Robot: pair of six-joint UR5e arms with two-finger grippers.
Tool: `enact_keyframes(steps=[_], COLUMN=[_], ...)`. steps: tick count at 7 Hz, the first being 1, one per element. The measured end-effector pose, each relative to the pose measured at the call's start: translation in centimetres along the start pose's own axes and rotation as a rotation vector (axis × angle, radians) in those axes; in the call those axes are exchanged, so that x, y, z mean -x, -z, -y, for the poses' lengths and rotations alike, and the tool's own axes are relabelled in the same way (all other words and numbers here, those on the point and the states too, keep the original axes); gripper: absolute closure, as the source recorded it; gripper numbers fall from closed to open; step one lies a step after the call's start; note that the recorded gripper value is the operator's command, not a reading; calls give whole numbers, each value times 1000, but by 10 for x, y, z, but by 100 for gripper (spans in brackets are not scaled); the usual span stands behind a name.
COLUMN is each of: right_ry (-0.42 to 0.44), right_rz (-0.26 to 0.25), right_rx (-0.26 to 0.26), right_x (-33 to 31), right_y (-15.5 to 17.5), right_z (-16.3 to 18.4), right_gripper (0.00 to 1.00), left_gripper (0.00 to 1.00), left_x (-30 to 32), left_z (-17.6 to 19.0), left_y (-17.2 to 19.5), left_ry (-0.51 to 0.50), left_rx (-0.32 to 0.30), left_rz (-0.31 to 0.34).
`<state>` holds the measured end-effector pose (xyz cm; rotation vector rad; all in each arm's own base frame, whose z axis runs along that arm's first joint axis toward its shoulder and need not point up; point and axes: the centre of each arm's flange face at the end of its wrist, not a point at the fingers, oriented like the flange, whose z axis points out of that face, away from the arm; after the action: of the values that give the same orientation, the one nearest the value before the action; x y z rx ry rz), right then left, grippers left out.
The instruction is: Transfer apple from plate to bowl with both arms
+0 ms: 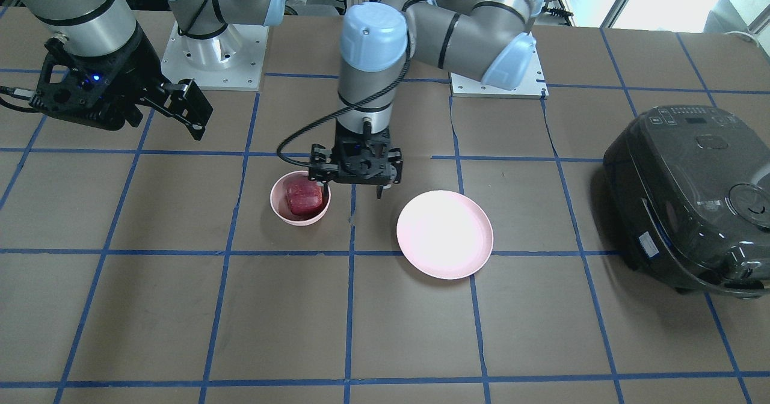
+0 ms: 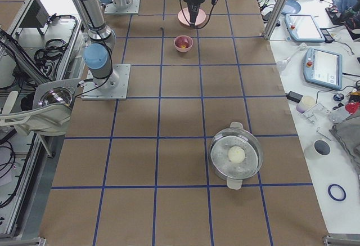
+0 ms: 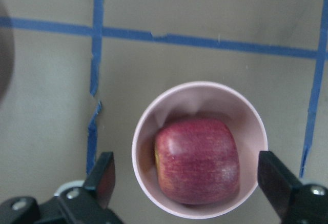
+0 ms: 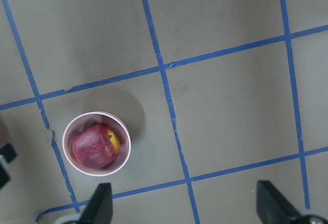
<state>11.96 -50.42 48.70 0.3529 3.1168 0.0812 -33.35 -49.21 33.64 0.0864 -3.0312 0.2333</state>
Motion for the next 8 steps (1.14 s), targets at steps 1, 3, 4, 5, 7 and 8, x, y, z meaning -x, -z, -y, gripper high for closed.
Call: enact_keyframes(steps=[1, 3, 4, 5, 7, 8], right_ry=[2, 29, 47, 54, 52, 50], right_rz=[1, 2, 2, 2, 4, 9], right_rx=[2, -1, -6, -13, -22, -25], right_x=[1, 1, 1, 1, 0, 1], right_y=[0, 1, 3, 5, 7, 7], right_z=[-1, -3, -3, -3, -4, -4], right_gripper=[0, 0, 0, 0, 0, 0], left_gripper=[0, 0, 0, 0, 0, 0], left_x=[49, 135, 158, 169, 176, 177], left_z=[22, 44, 47, 47, 48, 50], left_y=[25, 86, 120, 152, 180, 185], left_ry=[7, -23, -26, -25, -26, -25], left_rx=[20, 41, 60, 76, 67, 48], left_rz=[19, 51, 63, 77, 99, 101])
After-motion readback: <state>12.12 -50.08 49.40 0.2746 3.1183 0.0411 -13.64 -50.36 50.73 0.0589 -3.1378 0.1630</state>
